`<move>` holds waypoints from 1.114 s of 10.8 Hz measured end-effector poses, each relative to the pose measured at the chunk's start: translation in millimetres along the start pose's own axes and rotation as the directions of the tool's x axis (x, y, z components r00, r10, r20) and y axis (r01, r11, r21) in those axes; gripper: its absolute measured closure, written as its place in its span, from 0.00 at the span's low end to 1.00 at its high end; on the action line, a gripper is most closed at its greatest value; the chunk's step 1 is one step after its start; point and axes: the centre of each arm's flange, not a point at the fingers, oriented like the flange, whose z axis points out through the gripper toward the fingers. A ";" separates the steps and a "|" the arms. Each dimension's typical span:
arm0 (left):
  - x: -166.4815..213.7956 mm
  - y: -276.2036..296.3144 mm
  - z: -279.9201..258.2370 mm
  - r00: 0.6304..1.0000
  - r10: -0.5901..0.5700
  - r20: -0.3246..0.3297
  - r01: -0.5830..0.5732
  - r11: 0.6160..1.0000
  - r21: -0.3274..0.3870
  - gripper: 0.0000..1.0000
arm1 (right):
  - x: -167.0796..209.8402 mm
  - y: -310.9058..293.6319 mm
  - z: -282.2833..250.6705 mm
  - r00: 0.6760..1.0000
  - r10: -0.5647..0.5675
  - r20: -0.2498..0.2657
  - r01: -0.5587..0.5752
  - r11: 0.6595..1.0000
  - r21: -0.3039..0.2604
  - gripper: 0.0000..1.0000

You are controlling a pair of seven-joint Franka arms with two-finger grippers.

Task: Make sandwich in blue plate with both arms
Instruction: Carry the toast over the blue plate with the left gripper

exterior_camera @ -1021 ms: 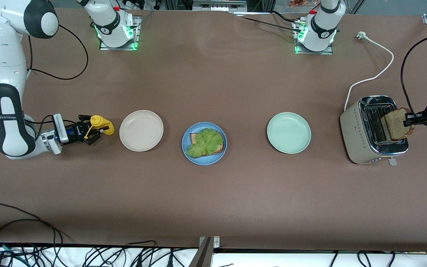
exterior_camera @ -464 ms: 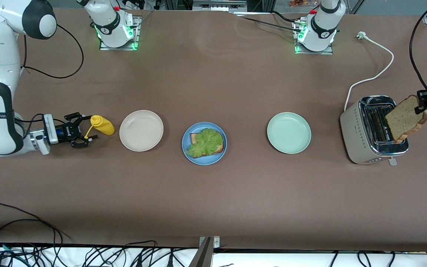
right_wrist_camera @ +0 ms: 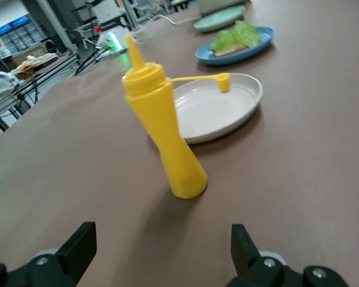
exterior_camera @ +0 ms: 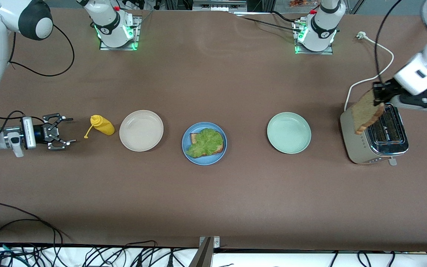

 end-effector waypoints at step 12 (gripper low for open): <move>26.6 350.5 130.0 0.949 -0.316 0.013 0.310 0.923 -0.229 0.91 | 207.7 -4.5 -110.8 0.398 0.880 0.261 -0.701 0.475 -0.532 0.00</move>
